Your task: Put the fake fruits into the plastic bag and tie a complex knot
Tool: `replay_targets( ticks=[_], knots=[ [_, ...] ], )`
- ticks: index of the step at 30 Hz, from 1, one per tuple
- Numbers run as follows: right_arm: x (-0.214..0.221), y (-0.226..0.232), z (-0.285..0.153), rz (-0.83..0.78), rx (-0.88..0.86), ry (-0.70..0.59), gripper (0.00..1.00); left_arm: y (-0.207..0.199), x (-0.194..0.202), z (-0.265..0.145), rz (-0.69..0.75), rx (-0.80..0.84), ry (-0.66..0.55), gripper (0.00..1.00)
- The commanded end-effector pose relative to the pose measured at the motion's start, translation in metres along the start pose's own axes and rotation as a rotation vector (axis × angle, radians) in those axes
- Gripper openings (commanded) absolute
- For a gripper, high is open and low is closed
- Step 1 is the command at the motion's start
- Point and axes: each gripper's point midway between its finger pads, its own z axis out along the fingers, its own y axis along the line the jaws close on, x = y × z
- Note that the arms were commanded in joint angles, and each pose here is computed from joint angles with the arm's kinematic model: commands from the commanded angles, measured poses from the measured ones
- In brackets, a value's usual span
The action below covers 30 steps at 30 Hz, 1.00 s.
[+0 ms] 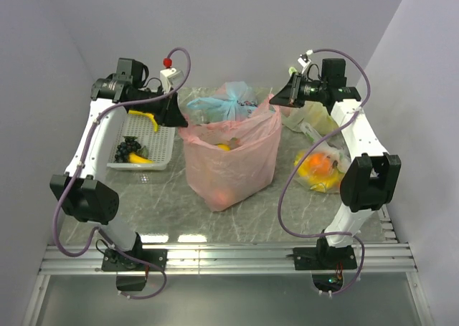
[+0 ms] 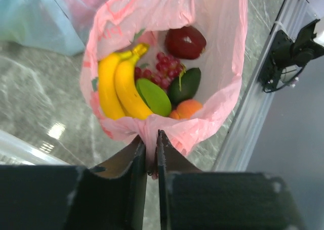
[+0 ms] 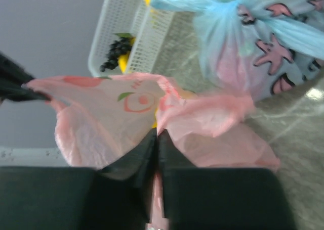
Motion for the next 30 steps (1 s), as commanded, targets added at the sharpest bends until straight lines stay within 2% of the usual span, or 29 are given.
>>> replay_targets(
  ticks=[1,2,3,5,6,8,9,11,12,17,20,23,25,29,30],
  knots=[
    [-0.025,0.048,-0.024,-0.064,-0.157,-0.072,0.00,-0.006,-0.025,-0.009,0.078,0.013,-0.035,0.14],
    [-0.024,0.047,-0.031,-0.035,-0.156,-0.084,0.00,-0.008,-0.032,-0.011,0.084,0.029,-0.055,0.09],
    [-0.029,0.069,-0.048,-0.095,-0.201,-0.127,0.00,-0.010,-0.038,-0.013,0.094,0.027,-0.071,0.07],
    [-0.024,0.068,-0.065,-0.069,-0.198,-0.161,0.00,-0.015,-0.059,-0.023,0.112,0.012,-0.129,0.02],
    [-0.024,0.084,-0.084,-0.104,-0.207,-0.200,0.00,-0.021,-0.065,-0.028,0.124,0.026,-0.148,0.01],
    [-0.012,0.091,-0.095,-0.141,-0.187,-0.216,0.00,-0.034,-0.075,-0.041,0.170,0.027,-0.176,0.00],
    [-0.006,0.109,-0.111,-0.223,-0.179,-0.253,0.00,-0.037,-0.073,-0.043,0.180,0.024,-0.174,0.00],
    [0.009,0.111,-0.116,-0.252,-0.173,-0.278,0.00,-0.042,-0.061,-0.047,0.197,0.021,-0.146,0.00],
    [0.011,0.127,-0.128,-0.323,-0.177,-0.326,0.00,-0.040,-0.052,-0.044,0.184,0.019,-0.121,0.00],
    [0.025,0.132,-0.139,-0.474,-0.120,-0.378,0.04,-0.037,-0.024,-0.038,0.176,0.009,-0.068,0.00],
    [0.037,0.131,-0.138,-0.512,-0.140,-0.358,0.04,-0.036,-0.019,-0.035,0.173,0.022,-0.064,0.10],
    [0.046,0.122,-0.128,-0.509,-0.152,-0.321,0.07,-0.041,-0.028,-0.036,0.189,0.052,-0.094,0.12],
    [0.053,0.117,-0.123,-0.477,-0.165,-0.280,0.07,-0.040,-0.029,-0.034,0.182,0.061,-0.091,0.11],
    [0.070,0.100,-0.115,-0.433,-0.169,-0.178,0.09,-0.042,-0.028,-0.033,0.171,0.089,-0.080,0.00],
    [0.076,0.098,-0.113,-0.398,-0.171,-0.154,0.19,-0.044,-0.029,-0.033,0.174,0.096,-0.083,0.00]
  ],
)
